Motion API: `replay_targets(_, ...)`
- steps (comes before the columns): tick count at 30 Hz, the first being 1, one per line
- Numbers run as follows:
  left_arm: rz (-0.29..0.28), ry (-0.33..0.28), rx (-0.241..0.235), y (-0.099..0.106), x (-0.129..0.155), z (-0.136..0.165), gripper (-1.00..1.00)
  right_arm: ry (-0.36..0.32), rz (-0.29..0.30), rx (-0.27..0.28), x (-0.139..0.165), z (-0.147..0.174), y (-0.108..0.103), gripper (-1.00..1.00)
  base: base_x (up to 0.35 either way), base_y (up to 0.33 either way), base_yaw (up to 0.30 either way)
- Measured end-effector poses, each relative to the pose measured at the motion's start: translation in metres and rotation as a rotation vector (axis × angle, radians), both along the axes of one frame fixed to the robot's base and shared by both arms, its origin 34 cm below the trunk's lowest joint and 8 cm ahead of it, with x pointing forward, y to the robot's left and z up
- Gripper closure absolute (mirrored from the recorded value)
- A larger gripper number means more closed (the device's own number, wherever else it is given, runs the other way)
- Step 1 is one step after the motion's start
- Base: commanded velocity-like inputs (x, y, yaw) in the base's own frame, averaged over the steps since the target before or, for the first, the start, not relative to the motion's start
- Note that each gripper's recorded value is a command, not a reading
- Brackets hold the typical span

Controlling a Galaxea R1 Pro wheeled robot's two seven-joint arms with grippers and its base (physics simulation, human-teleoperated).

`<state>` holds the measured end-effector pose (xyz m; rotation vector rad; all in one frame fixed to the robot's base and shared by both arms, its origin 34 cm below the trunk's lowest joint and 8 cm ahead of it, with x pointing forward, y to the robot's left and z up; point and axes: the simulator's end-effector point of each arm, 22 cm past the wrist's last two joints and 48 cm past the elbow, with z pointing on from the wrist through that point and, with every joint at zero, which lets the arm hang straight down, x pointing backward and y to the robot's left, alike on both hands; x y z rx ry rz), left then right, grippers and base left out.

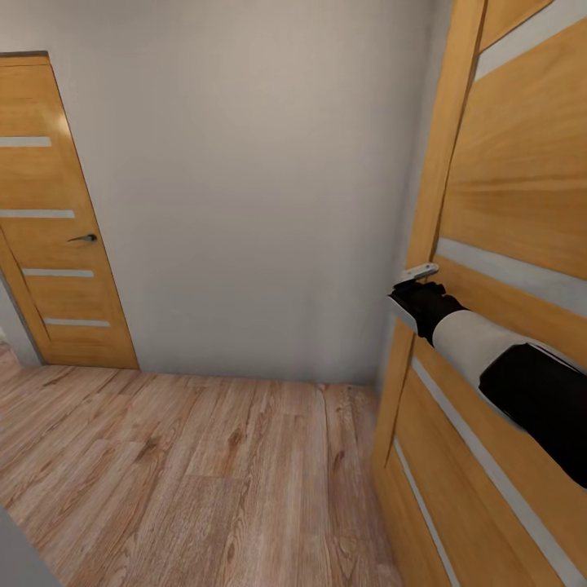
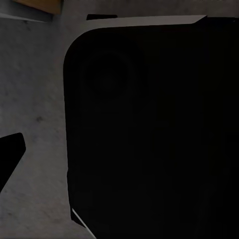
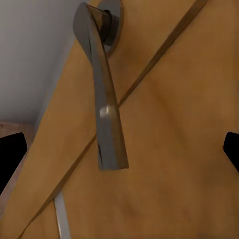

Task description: Move the two storage containers from the living room to the garage. In the garage, place one container on the floor and stack the other container on top of it (either order is fine).

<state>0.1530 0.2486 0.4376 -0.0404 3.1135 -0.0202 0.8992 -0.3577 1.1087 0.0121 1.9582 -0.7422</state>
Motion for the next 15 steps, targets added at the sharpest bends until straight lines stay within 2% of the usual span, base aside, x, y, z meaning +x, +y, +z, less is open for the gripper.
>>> replay_targets(15,-0.001,0.0,0.0,0.0,0.0,0.0,-1.0,0.002,-0.035,-0.002,-0.004,0.0,-0.03,-1.0,0.0,0.0,0.0)
